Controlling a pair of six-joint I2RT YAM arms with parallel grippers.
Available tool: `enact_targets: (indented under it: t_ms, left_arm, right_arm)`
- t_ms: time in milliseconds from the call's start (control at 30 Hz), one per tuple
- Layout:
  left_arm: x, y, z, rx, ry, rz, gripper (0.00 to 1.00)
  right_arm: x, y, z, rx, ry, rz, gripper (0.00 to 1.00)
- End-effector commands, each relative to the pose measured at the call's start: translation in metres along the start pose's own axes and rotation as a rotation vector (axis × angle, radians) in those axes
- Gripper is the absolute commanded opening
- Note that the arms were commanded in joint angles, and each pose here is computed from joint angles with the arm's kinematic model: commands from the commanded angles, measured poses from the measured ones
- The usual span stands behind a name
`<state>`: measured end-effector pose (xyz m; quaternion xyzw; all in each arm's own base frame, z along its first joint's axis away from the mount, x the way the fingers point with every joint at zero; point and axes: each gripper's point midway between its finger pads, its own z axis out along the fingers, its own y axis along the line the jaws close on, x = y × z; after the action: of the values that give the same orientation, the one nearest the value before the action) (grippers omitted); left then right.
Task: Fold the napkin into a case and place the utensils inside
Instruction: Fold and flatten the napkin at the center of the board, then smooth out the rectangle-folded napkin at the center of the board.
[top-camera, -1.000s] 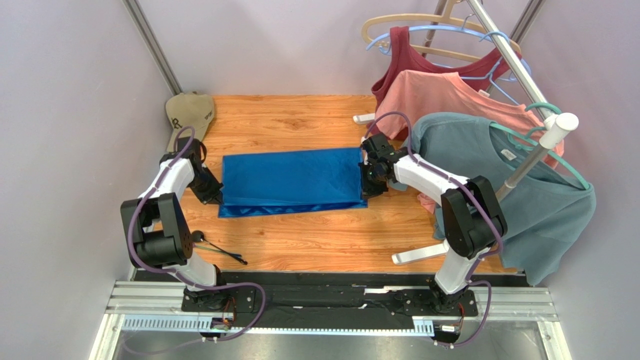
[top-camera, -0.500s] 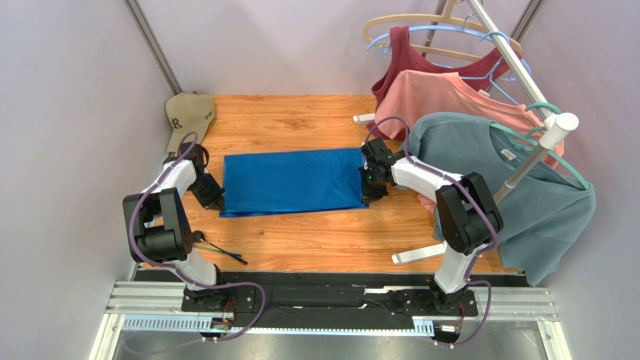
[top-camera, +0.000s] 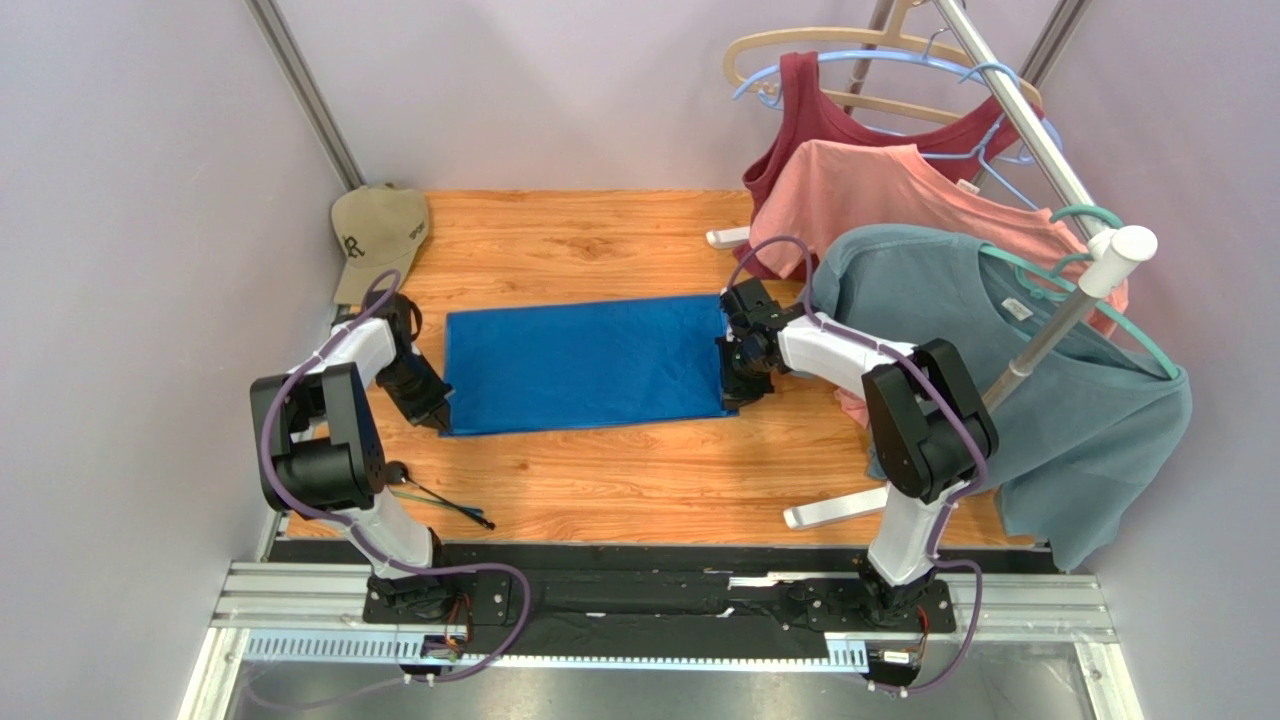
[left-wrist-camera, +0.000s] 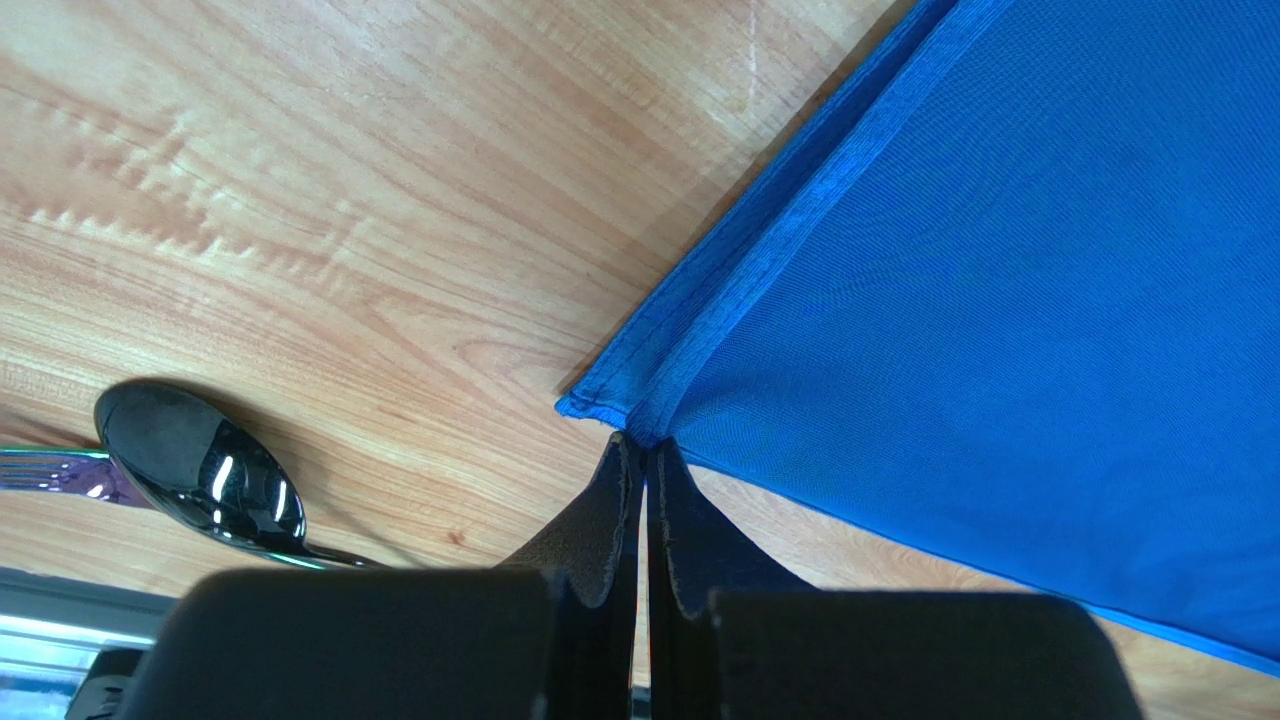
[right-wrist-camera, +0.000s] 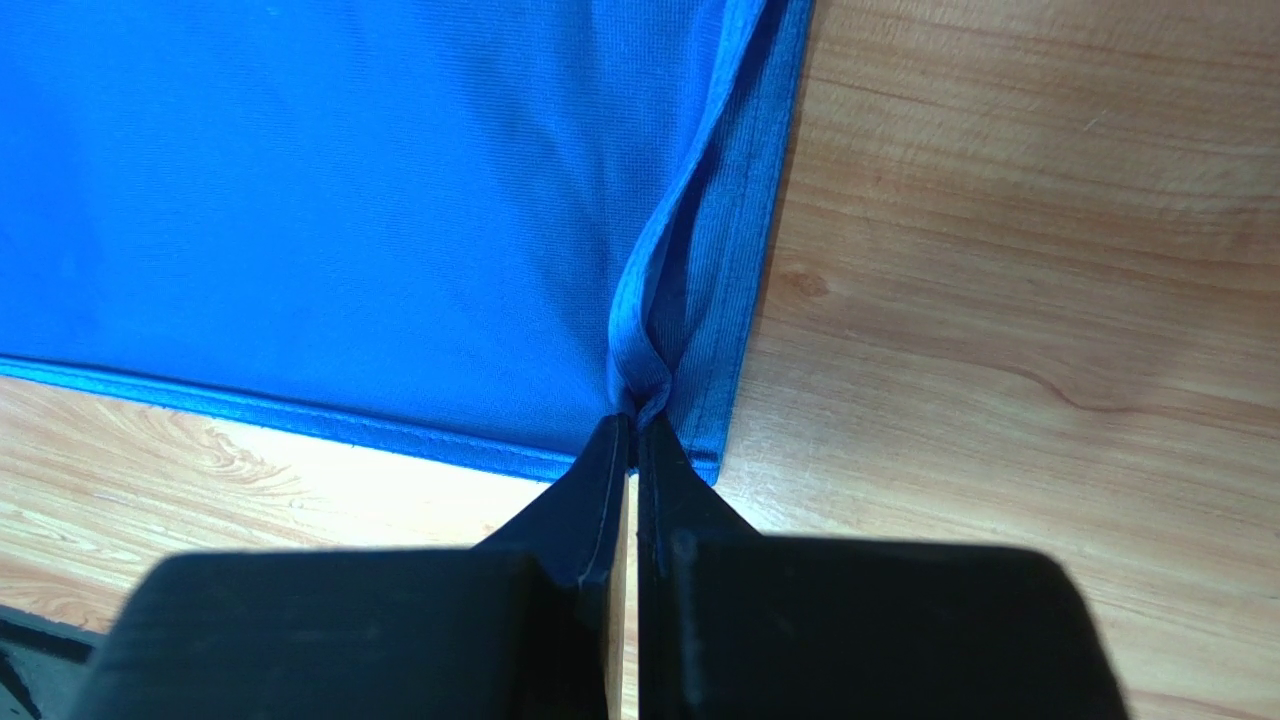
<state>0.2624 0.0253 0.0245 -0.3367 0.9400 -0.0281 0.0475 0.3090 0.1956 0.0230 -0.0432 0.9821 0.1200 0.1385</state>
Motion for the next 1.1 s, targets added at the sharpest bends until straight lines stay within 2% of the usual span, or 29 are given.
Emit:
enact_targets:
  t_ms: [0,367,467,500,533,667,700,733,833,933,967,1000,1067]
  left_arm:
    - [-0.001,0.008,0.0,-0.041,-0.008,0.01,0.0]
    - [-0.005,0.006,0.0,-0.038,-0.01,0.015,0.0]
    - [-0.014,0.01,-0.011,-0.055,-0.074,0.021,0.01]
    - [-0.017,0.011,-0.016,-0.06,-0.094,0.019,0.1]
    - [-0.019,0.012,-0.024,-0.059,-0.123,0.015,0.15]
    - [-0.033,0.012,-0.06,-0.056,-0.234,0.003,0.28]
    - [-0.035,0.011,-0.068,-0.041,-0.256,0.009,0.46]
    - [-0.036,0.009,-0.077,-0.024,-0.279,0.01,0.47]
    - [-0.032,0.008,-0.094,-0.006,-0.295,0.016,0.48]
    - [-0.028,-0.006,-0.101,0.093,-0.31,0.035,0.47]
    - [-0.025,-0.025,-0.099,0.197,-0.292,0.058,0.44]
    - [-0.023,-0.036,-0.097,0.257,-0.274,0.071,0.35]
    - [-0.013,-0.056,-0.084,0.337,-0.195,0.079,0.28]
  right_arm:
    - [-0.003,-0.003,0.007,0.019,-0.024,0.001,0.0]
    - [-0.005,-0.008,0.009,0.036,-0.037,-0.001,0.01]
    - [-0.005,-0.006,0.007,0.027,-0.038,-0.003,0.05]
    - [-0.006,-0.004,0.005,0.015,-0.041,-0.003,0.07]
    - [-0.006,-0.002,0.004,0.009,-0.042,-0.003,0.14]
    - [-0.01,0.004,-0.01,-0.017,-0.061,-0.009,0.33]
    - [-0.016,0.007,-0.019,-0.02,-0.084,-0.015,0.39]
    - [-0.02,0.006,-0.024,-0.014,-0.098,-0.018,0.47]
    - [-0.033,0.006,-0.048,0.01,-0.159,-0.044,0.61]
    - [-0.04,0.008,-0.071,0.004,-0.201,-0.06,0.68]
    - [-0.04,0.009,-0.075,0.001,-0.205,-0.062,0.68]
    - [-0.041,0.012,-0.078,-0.014,-0.208,-0.067,0.68]
    - [-0.043,0.015,-0.077,-0.03,-0.218,-0.068,0.68]
